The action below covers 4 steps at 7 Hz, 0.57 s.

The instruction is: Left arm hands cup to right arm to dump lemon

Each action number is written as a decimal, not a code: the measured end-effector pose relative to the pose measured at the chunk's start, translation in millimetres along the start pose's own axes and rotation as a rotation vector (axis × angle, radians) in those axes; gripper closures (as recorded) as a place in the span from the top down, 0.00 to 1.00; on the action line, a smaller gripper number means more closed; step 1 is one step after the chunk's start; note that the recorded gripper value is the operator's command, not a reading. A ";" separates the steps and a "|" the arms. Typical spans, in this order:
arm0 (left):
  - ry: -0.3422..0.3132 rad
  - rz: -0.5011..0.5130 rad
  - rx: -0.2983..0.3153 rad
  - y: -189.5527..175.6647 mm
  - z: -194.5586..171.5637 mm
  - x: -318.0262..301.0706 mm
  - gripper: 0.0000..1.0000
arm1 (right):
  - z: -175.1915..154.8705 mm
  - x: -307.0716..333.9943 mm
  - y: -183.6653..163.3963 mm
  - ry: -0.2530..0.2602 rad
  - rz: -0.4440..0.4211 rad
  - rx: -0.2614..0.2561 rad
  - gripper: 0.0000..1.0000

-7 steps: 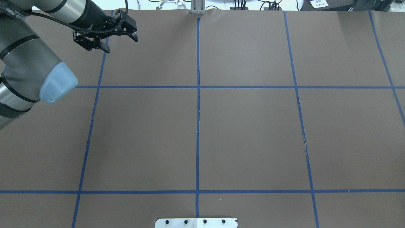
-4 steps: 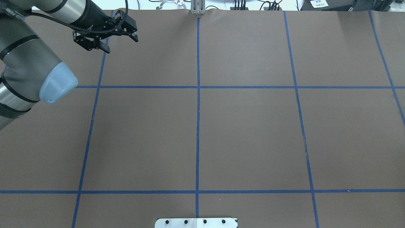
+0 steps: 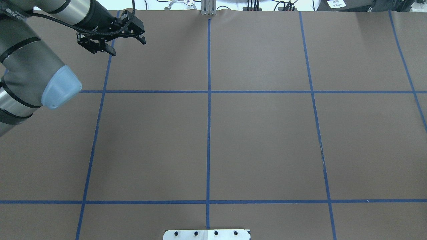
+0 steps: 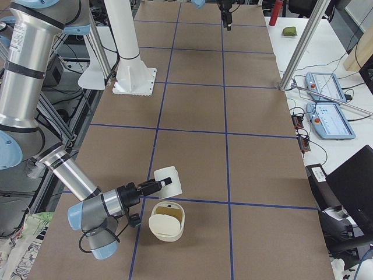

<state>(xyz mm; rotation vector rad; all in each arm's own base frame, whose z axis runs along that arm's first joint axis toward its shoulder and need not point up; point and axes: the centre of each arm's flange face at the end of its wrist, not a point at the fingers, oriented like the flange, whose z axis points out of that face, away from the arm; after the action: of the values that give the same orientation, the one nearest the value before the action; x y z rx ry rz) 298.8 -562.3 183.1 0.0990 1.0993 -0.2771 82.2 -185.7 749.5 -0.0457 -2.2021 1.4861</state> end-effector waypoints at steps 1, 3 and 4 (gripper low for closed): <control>0.001 0.000 0.000 0.3 -0.4 0.2 1.00 | 0.3 -0.2 0.6 -0.001 -0.090 -0.006 0.28; 0.001 0.000 0.000 0.4 -0.6 0.3 1.00 | -2.3 2.0 3.0 0.009 -0.266 -0.031 0.28; 0.001 -0.001 0.000 0.3 -0.5 0.3 1.00 | -4.3 4.5 4.2 0.027 -0.365 -0.042 0.28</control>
<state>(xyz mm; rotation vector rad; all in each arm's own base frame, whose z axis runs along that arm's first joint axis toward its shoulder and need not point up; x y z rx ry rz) 298.5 -561.9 182.6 0.0990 1.1001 -0.2776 78.9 -178.9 748.7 0.3047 -2.0831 1.2293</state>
